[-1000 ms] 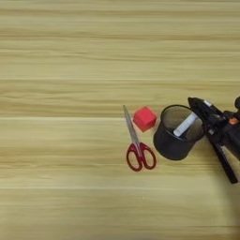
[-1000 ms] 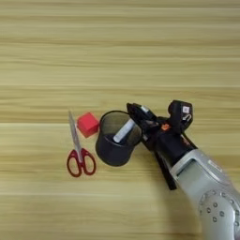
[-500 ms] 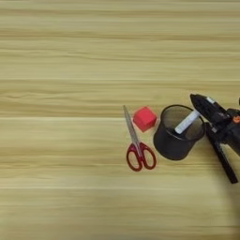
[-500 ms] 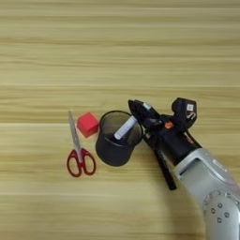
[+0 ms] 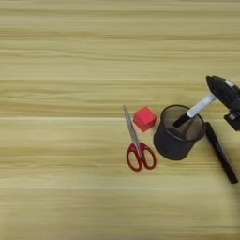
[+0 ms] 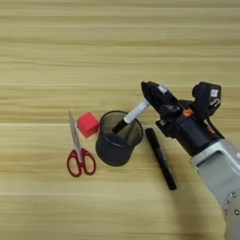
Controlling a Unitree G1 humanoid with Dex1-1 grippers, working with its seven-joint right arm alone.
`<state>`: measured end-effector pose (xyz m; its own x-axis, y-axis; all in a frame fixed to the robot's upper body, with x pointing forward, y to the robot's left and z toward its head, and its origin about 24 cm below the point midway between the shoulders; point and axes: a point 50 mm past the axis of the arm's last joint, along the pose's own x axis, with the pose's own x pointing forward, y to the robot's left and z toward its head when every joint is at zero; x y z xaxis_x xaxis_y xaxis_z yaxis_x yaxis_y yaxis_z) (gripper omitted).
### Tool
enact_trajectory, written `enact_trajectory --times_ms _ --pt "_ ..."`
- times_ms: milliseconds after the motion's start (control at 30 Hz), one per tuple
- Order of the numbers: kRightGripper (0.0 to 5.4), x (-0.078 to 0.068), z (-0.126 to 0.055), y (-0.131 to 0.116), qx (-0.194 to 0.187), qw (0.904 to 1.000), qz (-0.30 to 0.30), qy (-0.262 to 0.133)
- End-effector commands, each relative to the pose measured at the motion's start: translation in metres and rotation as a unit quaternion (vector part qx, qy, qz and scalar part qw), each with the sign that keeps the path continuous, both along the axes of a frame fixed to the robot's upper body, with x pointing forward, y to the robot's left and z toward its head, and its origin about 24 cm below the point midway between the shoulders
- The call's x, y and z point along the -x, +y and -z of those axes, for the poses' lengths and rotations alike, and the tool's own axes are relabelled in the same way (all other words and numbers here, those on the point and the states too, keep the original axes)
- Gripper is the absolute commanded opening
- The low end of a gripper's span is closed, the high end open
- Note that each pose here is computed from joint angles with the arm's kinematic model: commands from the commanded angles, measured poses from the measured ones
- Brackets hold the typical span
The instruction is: Move the objects on the table
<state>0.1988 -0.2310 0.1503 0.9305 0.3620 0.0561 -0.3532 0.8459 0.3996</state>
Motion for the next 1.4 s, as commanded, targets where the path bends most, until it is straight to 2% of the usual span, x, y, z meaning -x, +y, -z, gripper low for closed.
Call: enact_trajectory --times_ms 33,333,567,800,933,1100,1400 --pt "0.74 0.0 -0.033 -0.01 0.035 0.9968 0.021 -0.068" --pt "0.74 0.011 -0.06 -0.041 0.045 0.9918 0.072 -0.095" --pt "0.74 0.024 -0.079 -0.066 0.069 0.9846 0.116 -0.112" --pt "0.74 0.026 -0.07 -0.078 0.107 0.9827 0.136 -0.067" --pt "0.74 0.024 -0.052 -0.08 0.124 0.9822 0.138 -0.025" --pt "0.74 0.025 -0.036 -0.087 0.16 0.9763 0.144 0.024" --pt "0.74 0.026 -0.022 -0.09 0.19 0.9712 0.128 0.065"
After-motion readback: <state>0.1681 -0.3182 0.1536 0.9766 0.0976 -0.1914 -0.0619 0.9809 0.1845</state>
